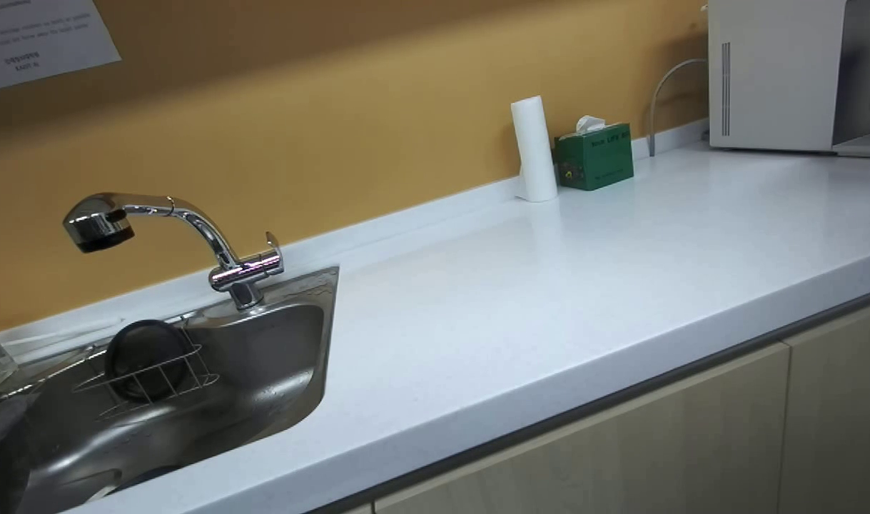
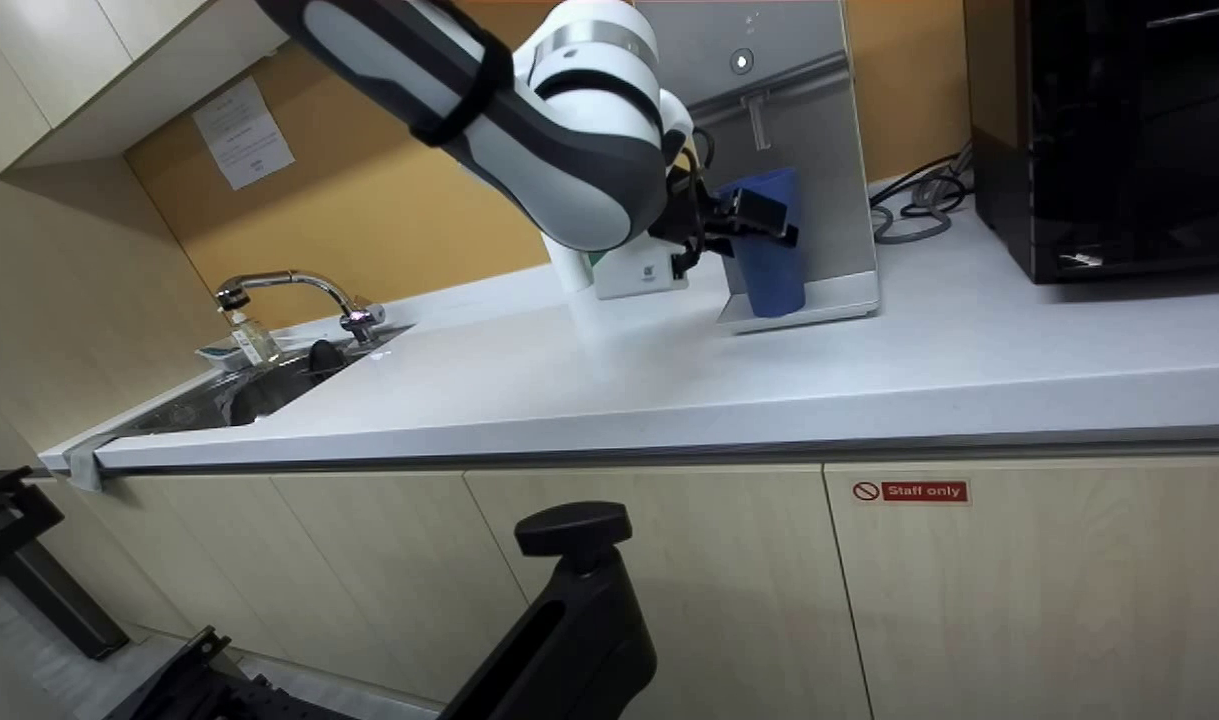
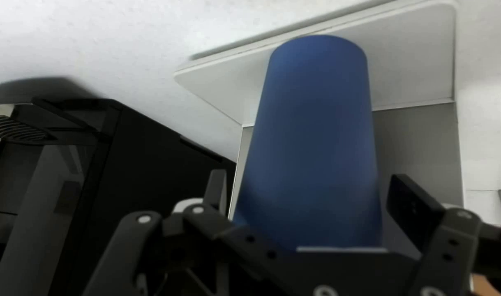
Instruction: Pick up the blue cup and put it on the platform of the coffee maker
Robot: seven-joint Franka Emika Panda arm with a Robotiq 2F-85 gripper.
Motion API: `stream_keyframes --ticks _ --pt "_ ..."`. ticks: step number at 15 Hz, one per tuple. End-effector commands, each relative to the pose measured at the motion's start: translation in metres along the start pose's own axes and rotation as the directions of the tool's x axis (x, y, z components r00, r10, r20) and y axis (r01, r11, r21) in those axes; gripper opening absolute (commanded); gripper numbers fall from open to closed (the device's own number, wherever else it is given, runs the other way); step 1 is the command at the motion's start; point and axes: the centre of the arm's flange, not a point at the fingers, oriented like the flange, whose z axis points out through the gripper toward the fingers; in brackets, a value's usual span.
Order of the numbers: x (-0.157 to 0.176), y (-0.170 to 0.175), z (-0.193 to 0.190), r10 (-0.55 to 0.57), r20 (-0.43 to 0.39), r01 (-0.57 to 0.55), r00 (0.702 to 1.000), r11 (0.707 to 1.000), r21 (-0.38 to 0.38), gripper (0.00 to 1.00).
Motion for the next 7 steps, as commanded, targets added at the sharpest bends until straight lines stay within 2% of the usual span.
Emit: stream_keyframes --ticks 1,7 --pt "0.004 -0.001 -0.002 -0.024 0.004 0.024 1.000 1.000 0.003 1.00" --pt "-0.006 -0.012 -0.028 -0.035 0.059 0.032 0.998 0.999 0.039 1.00"
